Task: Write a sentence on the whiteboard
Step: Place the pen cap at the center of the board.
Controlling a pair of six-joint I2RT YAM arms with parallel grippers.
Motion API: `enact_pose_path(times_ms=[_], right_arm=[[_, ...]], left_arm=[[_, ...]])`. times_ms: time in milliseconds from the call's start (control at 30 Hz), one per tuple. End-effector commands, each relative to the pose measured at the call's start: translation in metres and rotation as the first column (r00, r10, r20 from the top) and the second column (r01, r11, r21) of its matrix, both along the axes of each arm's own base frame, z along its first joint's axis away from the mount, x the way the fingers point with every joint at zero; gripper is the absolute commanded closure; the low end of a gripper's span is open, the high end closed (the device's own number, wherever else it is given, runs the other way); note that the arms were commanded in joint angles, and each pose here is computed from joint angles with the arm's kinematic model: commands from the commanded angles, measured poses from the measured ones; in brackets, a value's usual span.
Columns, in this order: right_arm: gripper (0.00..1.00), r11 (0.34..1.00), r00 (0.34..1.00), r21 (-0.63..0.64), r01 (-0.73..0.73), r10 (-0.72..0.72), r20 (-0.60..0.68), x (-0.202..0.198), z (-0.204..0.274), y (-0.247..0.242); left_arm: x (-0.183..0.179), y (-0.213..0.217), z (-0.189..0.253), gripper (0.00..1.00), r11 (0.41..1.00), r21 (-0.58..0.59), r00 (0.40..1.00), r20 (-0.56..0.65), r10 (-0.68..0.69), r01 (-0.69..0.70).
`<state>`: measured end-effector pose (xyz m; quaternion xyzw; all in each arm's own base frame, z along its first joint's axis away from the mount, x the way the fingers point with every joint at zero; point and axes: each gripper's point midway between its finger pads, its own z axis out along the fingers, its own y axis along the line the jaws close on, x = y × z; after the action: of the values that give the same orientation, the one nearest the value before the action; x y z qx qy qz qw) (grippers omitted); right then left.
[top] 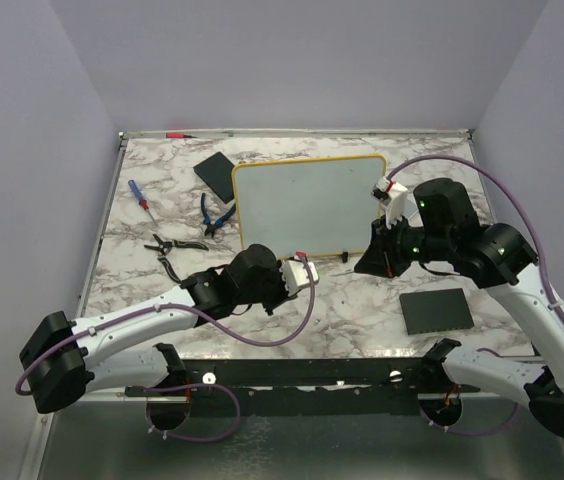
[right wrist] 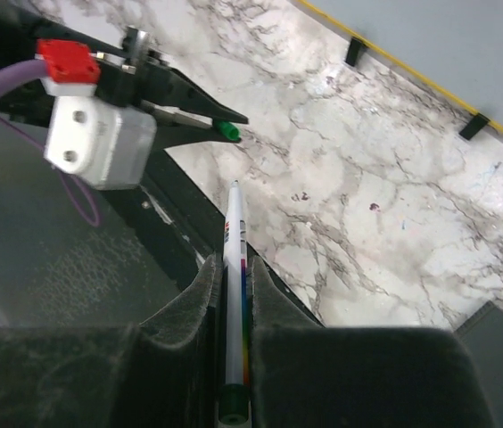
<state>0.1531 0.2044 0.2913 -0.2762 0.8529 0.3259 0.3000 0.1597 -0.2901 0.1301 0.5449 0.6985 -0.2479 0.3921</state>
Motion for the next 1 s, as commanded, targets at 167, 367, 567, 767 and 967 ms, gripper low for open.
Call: enact_pose_path(times_ms=[167, 367, 567, 767, 967], right_arm=[[1.00, 0.973, 0.975, -0.106, 0.203, -0.191, 0.111, 0.036, -0.032, -0.025], [1.00, 0.941, 0.930, -0.065, 0.332, -0.315, 0.192, 0.054, -0.043, -0.036], [1.00, 0.928, 0.904, 0.024, 0.372, -0.368, 0.220, 0.055, -0.046, -0.038], [1.00, 0.924, 0.899, 0.048, 0.380, -0.382, 0.215, 0.054, -0.050, -0.037], [1.00, 0.914, 0.889, 0.034, 0.404, -0.401, 0.222, 0.056, -0.056, -0.042]], left_arm=[[0.004, -0.005, -0.003, 1.00, 0.998, 0.003, 0.997, -0.050, 0.059, -0.059], [-0.004, -0.020, -0.028, 0.99, 0.999, 0.046, 0.986, -0.165, 0.026, -0.018], [-0.014, -0.026, -0.048, 0.90, 0.996, 0.089, 0.972, -0.233, 0.014, 0.007], [-0.016, -0.029, -0.069, 0.85, 0.989, 0.148, 0.962, -0.270, 0.035, 0.005], [-0.018, -0.031, -0.080, 0.78, 0.983, 0.185, 0.959, -0.280, 0.047, 0.006]])
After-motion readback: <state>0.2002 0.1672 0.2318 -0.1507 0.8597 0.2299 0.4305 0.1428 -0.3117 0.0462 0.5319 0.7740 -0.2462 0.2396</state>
